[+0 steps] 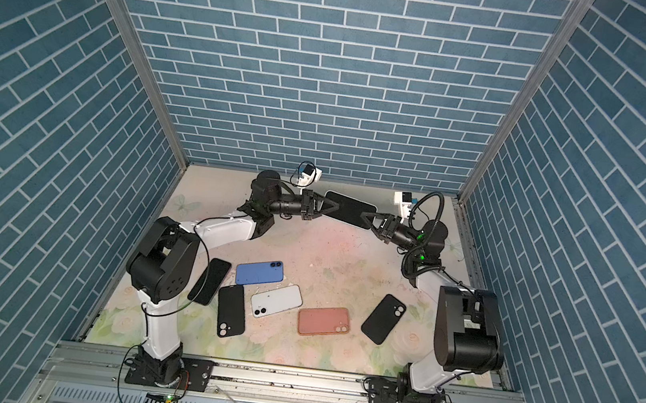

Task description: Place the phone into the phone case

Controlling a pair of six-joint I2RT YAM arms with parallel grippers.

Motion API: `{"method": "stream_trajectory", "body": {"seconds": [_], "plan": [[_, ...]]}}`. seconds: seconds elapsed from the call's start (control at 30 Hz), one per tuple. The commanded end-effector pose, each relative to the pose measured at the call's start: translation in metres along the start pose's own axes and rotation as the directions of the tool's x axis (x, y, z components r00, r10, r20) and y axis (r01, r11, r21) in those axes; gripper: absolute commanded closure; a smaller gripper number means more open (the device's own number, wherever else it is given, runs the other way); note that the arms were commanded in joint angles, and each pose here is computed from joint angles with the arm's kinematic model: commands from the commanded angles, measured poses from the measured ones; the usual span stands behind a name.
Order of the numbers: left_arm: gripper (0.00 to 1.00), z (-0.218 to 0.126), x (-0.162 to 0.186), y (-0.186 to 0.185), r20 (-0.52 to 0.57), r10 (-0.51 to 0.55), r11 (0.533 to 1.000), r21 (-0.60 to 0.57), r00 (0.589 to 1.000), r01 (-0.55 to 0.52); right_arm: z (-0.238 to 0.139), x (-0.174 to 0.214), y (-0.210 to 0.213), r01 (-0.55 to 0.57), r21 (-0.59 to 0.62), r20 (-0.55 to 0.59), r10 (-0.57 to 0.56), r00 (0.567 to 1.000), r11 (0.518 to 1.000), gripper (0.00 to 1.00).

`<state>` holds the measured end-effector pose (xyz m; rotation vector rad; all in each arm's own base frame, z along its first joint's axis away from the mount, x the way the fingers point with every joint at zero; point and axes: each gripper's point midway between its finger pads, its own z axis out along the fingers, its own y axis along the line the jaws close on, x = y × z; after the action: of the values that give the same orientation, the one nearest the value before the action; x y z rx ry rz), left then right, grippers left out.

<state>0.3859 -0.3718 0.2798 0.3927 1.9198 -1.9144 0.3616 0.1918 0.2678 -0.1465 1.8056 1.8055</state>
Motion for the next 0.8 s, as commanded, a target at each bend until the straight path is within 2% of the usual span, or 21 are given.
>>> {"method": "stream_trajectory", "body": {"seconds": [0.0,0.13,0.23,0.33,0.43,0.6,0.77], "plan": [[0.81,-0.01,-0.012,-0.039,0.052,0.178,0.984,-0.003,0.983,-0.178,0.002,-0.004,-0.001,0.019,0.023,0.021,-0.019,1.0,1.0,1.0],[0.48,-0.023,-0.018,-0.03,0.104,0.199,0.977,-0.101,0.974,-0.189,0.0,-0.014,-0.001,0.002,0.057,0.096,-0.007,0.995,0.998,1.0],[0.34,-0.027,-0.017,-0.021,0.133,0.173,0.978,-0.139,0.976,-0.155,-0.002,-0.026,0.004,-0.001,0.083,0.18,-0.014,0.984,0.997,1.0],[0.29,-0.029,-0.016,-0.016,0.178,0.119,0.988,-0.118,0.977,-0.099,-0.001,-0.034,0.013,0.004,0.097,0.246,-0.028,0.969,0.995,1.0],[0.28,-0.033,-0.016,-0.009,0.235,0.074,0.993,-0.108,0.969,-0.05,0.002,-0.038,0.017,-0.007,0.11,0.293,-0.025,0.956,0.994,1.0],[0.27,-0.045,-0.012,0.012,0.299,0.048,0.981,-0.191,0.953,0.01,0.002,-0.037,0.009,-0.072,0.147,0.395,0.008,0.918,0.987,1.0],[0.26,-0.034,-0.001,0.013,0.319,-0.021,0.986,-0.151,0.948,0.073,0.007,-0.033,0.011,-0.085,0.153,0.448,0.008,0.894,0.984,1.0]]}}
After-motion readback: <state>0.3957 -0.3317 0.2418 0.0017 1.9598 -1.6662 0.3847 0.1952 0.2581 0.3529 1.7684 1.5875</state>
